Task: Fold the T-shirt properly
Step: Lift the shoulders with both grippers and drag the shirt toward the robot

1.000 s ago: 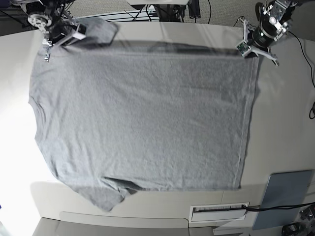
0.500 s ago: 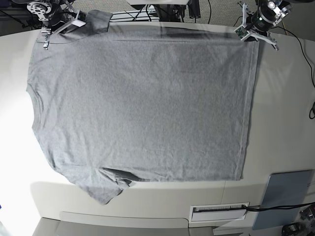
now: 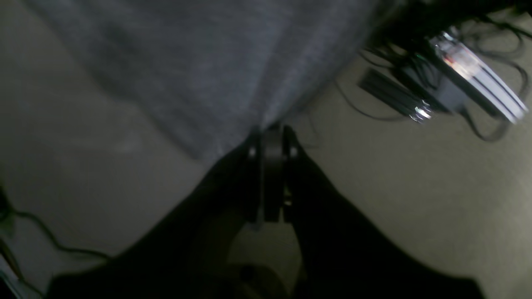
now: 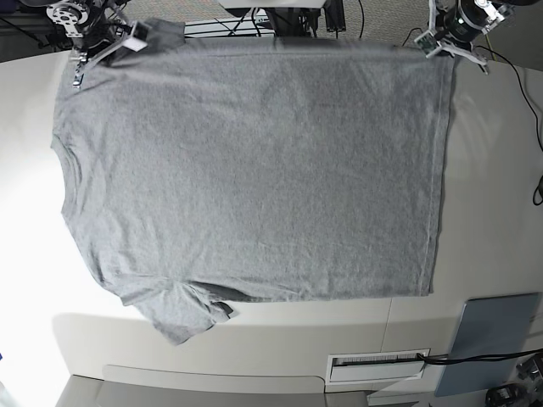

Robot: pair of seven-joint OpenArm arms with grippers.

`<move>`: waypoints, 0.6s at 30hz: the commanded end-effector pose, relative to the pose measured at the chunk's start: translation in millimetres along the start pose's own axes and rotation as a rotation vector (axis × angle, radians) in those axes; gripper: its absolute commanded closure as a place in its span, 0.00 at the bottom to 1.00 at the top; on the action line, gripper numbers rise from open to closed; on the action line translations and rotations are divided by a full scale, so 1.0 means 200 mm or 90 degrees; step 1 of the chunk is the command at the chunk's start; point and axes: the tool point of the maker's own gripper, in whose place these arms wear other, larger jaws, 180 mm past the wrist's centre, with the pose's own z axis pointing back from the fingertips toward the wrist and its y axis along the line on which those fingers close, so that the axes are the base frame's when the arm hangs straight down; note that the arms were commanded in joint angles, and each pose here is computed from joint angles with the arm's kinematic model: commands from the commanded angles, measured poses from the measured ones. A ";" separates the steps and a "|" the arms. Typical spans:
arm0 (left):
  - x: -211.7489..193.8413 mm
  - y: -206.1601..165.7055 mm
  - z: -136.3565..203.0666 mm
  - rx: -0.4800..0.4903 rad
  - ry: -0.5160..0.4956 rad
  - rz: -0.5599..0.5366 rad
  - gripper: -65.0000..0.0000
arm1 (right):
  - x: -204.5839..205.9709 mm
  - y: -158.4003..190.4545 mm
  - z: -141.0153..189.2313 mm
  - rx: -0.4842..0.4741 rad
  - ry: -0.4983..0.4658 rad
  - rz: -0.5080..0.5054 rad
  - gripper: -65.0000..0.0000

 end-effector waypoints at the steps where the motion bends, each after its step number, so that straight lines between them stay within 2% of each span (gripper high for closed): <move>1: 0.03 0.08 0.01 0.031 -0.011 -0.009 1.00 | -0.01 -0.09 0.01 -0.048 0.003 0.012 1.00; 6: 0.12 0.26 -0.02 0.093 -0.040 -0.007 1.00 | 0.00 -0.28 -0.01 -0.134 0.007 0.020 1.00; 10: 0.19 0.42 -0.02 0.158 -0.068 0.044 1.00 | 0.06 -0.43 -0.02 -0.186 -0.024 0.013 1.00; 18: 0.26 0.58 -0.10 0.192 -0.088 0.067 1.00 | 0.06 -0.67 -0.11 -0.239 -0.048 -0.036 1.00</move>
